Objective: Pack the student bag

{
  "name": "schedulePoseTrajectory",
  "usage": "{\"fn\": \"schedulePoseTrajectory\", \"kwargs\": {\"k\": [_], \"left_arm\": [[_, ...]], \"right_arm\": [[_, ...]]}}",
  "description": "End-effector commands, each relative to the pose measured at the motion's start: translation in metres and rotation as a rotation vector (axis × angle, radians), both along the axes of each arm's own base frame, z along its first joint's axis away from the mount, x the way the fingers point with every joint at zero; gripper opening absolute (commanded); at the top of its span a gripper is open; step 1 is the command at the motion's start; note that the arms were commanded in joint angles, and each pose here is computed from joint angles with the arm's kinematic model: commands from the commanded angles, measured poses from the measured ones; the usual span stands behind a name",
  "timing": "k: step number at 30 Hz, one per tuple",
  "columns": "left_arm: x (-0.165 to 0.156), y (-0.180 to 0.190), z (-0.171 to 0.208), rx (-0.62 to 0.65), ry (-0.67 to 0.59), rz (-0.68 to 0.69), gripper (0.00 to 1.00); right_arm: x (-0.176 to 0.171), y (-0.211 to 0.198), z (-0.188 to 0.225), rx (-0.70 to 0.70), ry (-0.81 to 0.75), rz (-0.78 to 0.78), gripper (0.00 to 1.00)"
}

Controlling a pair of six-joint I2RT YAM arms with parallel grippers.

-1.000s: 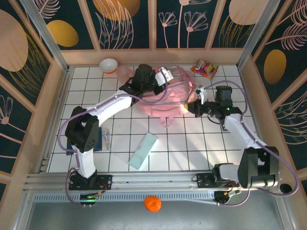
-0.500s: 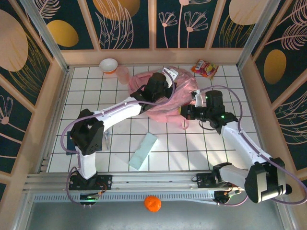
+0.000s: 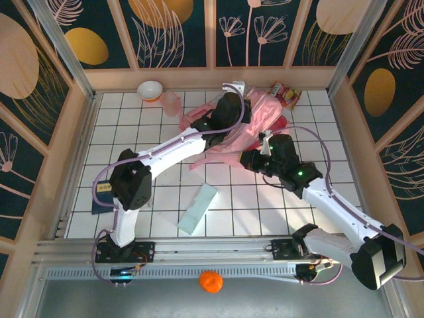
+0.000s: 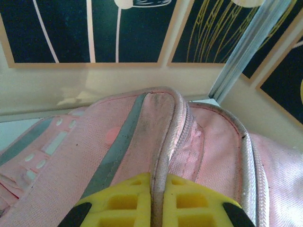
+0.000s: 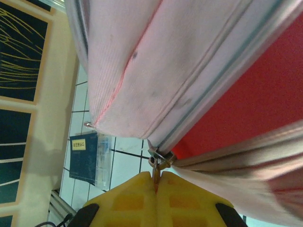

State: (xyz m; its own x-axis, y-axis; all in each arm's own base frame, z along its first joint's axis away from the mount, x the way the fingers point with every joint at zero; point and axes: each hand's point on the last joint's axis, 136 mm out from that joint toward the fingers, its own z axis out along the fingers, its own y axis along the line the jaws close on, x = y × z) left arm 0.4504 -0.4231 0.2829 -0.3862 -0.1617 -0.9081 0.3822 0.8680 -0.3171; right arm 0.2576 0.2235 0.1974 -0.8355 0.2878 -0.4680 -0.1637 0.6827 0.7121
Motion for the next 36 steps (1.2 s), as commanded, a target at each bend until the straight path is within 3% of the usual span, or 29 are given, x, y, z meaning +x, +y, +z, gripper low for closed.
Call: {"fn": "schedulePoseTrajectory", "kwargs": {"k": [1,14,22,25,28,32,36], "left_arm": [[0.007,0.001,0.086,-0.263,-0.127,0.079,0.0],[-0.004,-0.01,0.109,-0.414,-0.099,0.024,0.0],[-0.014,-0.014,0.124,-0.491,-0.069,-0.029,0.0],[-0.015,-0.013,0.126,-0.465,-0.094,-0.029,0.0],[-0.014,-0.009,0.122,-0.35,-0.155,-0.026,0.0],[-0.015,-0.005,0.11,-0.224,-0.227,-0.044,0.0],[-0.02,-0.006,0.098,-0.15,-0.261,-0.09,0.0]], "right_arm": [[0.001,0.014,0.005,0.032,0.013,-0.051,0.0],[0.012,0.081,-0.017,0.191,0.023,-0.079,0.0],[0.028,0.098,-0.042,0.275,0.06,-0.179,0.0],[0.031,0.103,-0.044,0.269,0.067,-0.18,0.0],[0.027,0.096,-0.044,0.216,0.061,-0.183,0.14],[0.016,0.073,-0.034,0.149,0.023,-0.198,0.41],[0.0,0.047,-0.017,0.094,-0.02,-0.206,0.54]]}}
